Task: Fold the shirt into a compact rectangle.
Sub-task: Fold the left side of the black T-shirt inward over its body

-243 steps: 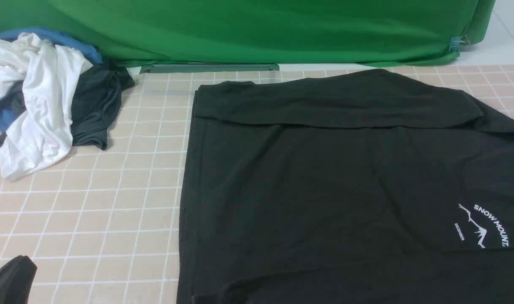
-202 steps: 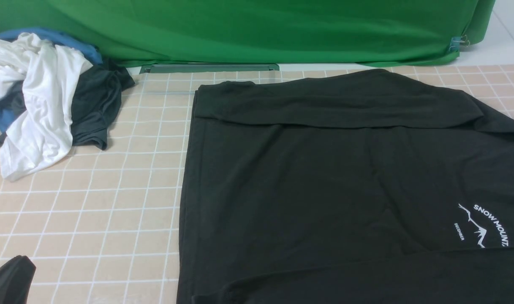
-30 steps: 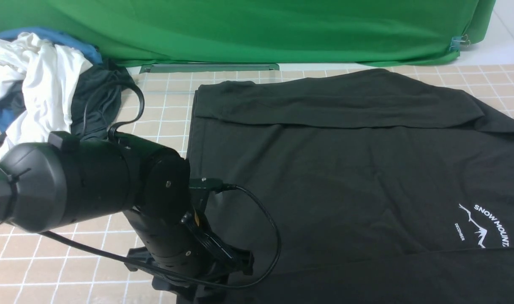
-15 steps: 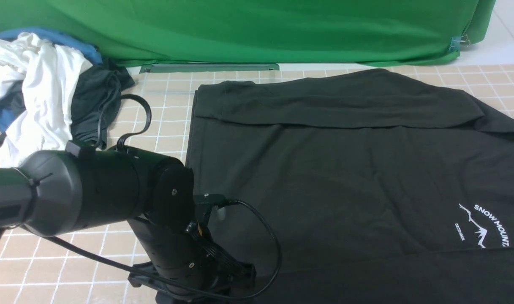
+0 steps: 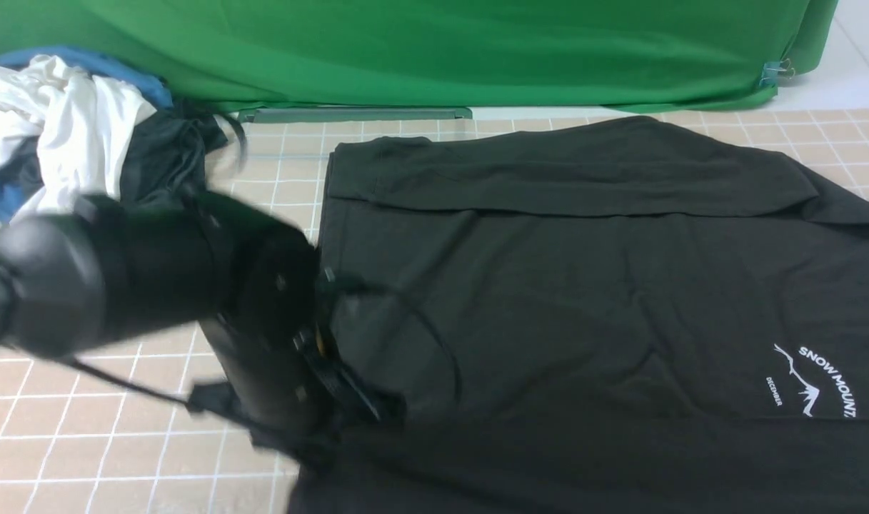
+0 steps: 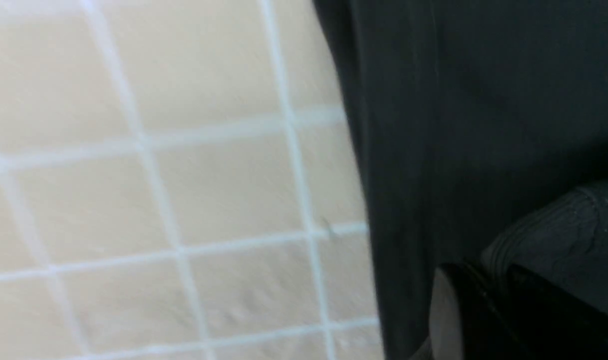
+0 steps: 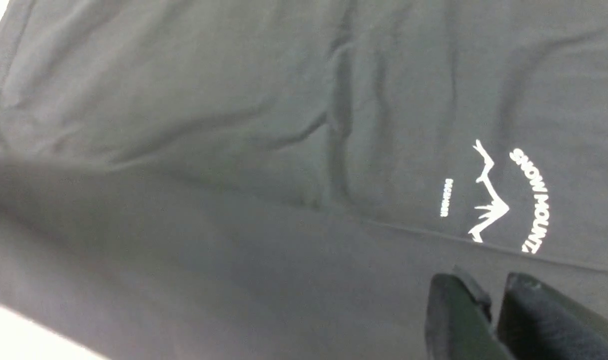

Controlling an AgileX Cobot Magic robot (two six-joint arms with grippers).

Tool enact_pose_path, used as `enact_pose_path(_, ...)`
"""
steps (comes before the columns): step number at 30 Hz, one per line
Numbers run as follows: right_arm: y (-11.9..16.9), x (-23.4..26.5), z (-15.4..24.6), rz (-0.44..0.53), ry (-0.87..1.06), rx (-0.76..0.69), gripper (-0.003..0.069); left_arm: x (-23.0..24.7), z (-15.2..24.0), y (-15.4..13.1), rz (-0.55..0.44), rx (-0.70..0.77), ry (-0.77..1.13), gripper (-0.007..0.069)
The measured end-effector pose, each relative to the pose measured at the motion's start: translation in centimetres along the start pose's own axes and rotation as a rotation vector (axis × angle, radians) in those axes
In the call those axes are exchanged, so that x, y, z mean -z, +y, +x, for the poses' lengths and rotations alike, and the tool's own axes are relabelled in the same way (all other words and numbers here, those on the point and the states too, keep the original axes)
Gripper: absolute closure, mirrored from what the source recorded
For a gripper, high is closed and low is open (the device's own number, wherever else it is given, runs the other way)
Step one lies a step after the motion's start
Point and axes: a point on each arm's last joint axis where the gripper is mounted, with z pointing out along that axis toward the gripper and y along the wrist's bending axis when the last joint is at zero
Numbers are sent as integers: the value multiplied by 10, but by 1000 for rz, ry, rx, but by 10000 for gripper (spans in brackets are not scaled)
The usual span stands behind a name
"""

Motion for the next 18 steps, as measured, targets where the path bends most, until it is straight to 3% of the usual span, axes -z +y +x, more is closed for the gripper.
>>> enact_pose_path(5, 5, -1, 0, -26, 0, 33, 494, 35, -31, 16, 21, 59, -116, 602)
enact_pose_path(12, 7, -1, -2, -31, -20, 40, 479, 68, -66, 33, 158, 167, -275, 602)
enact_pose_path(18, 6, -1, -3, -29, -36, 40, 468, 51, -95, 48, 177, 225, -304, 602)
